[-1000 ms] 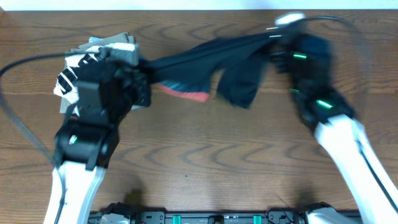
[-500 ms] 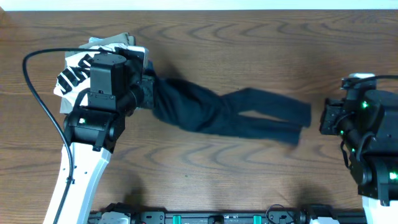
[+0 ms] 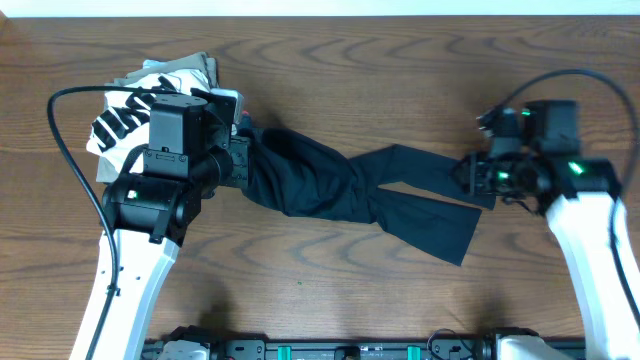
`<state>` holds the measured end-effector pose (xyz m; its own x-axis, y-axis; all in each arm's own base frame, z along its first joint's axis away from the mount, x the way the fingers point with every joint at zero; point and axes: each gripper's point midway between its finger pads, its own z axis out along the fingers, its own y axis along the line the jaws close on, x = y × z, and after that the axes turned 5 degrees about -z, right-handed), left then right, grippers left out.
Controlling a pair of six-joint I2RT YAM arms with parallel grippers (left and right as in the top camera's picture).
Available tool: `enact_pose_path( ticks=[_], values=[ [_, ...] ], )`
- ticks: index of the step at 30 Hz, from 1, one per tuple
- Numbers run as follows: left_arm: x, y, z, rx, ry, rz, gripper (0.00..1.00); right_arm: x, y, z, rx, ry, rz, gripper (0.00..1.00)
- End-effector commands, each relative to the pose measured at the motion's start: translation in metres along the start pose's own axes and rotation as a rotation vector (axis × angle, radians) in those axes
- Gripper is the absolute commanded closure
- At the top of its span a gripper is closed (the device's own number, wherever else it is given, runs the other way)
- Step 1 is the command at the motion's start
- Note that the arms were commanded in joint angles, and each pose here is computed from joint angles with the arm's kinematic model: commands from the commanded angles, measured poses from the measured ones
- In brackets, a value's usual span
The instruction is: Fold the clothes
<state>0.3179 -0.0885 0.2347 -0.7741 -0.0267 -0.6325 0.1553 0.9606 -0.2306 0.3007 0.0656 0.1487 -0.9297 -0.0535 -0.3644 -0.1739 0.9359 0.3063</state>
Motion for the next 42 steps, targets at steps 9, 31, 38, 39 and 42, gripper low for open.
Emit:
enact_pose_path(
  ticks=[9, 31, 38, 39, 42],
  values=[
    [-0.006, -0.004, -0.007, 0.019, -0.024, 0.015, 0.94, 0.016, -0.034, 0.104, 0.002, 0.224, 0.062, 0.58],
    [-0.008, -0.001, -0.003, 0.004, -0.025, 0.015, 0.93, 0.024, -0.097, 0.15, 0.247, 0.283, 0.067, 0.99],
    [-0.014, 0.002, -0.003, -0.015, -0.05, 0.017, 0.93, -0.083, -0.101, 0.041, 0.291, -0.047, 0.049, 0.99],
    [-0.014, 0.002, -0.003, -0.015, -0.05, 0.017, 0.93, -0.098, -0.099, 0.019, 0.298, -0.108, 0.033, 0.99],
    [-0.014, 0.002, -0.003, -0.015, -0.05, 0.017, 0.93, -0.133, -0.085, -0.044, 0.316, -0.269, -0.03, 0.99]
  ],
)
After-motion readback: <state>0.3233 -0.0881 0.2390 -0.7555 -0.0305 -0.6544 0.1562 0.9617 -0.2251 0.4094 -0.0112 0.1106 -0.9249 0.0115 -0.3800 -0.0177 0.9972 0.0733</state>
